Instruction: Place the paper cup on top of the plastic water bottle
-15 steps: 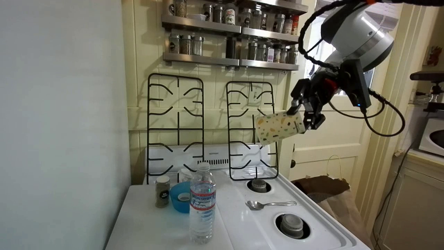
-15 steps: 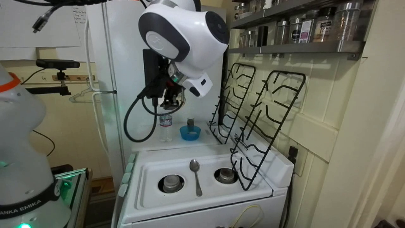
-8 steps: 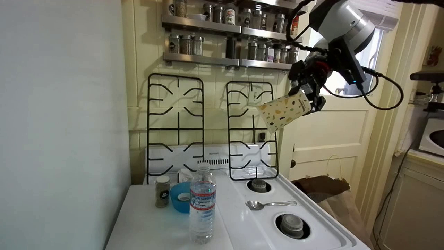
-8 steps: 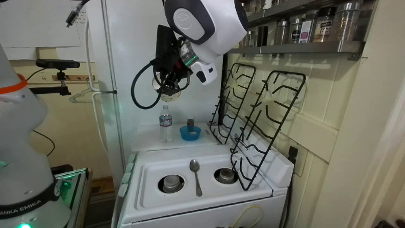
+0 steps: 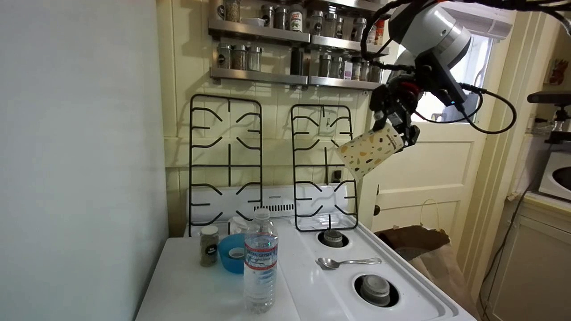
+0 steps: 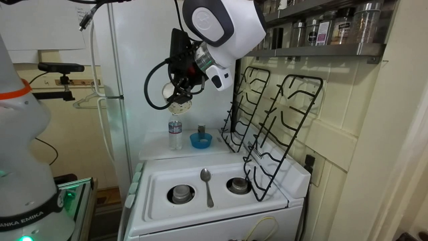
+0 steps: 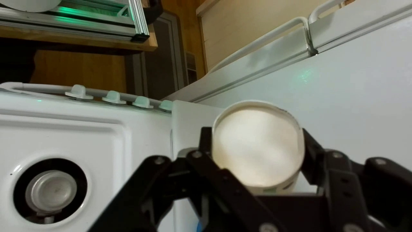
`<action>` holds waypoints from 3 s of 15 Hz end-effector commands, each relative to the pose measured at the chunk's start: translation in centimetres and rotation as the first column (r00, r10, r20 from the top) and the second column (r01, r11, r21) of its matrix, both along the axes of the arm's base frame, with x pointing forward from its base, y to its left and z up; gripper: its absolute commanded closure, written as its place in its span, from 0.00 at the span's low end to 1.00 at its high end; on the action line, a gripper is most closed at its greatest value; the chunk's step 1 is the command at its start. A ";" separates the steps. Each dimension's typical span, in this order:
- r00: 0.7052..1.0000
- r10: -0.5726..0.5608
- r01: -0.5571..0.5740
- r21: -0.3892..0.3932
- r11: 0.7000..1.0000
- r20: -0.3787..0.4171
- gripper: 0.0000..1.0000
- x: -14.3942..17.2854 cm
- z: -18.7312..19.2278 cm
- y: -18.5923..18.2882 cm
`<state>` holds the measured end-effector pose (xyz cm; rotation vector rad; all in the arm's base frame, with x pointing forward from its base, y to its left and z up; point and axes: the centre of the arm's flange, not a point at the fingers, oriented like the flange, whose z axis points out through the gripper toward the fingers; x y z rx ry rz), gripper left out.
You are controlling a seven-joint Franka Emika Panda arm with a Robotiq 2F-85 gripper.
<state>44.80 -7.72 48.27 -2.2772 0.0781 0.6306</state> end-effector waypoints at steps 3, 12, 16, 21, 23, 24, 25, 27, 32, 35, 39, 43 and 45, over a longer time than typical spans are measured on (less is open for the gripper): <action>0.968 0.215 -0.209 0.057 0.976 -0.132 0.62 1.3 0.7 1.9; 0.896 0.283 -0.375 -0.241 0.895 -0.343 0.62 6.5 7.5 11.3; 0.890 0.297 -0.404 -0.296 0.866 -0.346 0.37 4.4 4.7 13.8; 0.897 0.316 -0.412 -0.322 0.852 -0.311 0.62 5.3 3.3 15.9; 0.902 0.342 -0.414 -0.305 0.858 -0.262 0.62 6.9 2.9 18.6; 0.904 0.356 -0.417 -0.301 0.858 -0.238 0.62 7.5 2.8 19.8; 0.904 0.367 -0.422 -0.310 0.852 -0.222 0.62 8.0 2.6 21.4; 0.888 0.400 -0.455 -0.314 0.833 -0.227 0.62 8.4 2.2 23.7; 0.877 0.406 -0.477 -0.361 0.801 -0.257 0.62 9.0 1.0 27.2; 0.889 0.372 -0.454 -0.405 0.794 -0.267 0.62 9.8 0.5 27.3; 0.899 0.342 -0.433 -0.451 0.780 -0.272 0.62 10.4 -0.2 27.5; 0.916 0.327 -0.402 -0.495 0.771 -0.233 0.62 11.2 -1.1 28.4; 0.922 0.324 -0.387 -0.511 0.767 -0.212 0.62 11.5 -1.4 28.8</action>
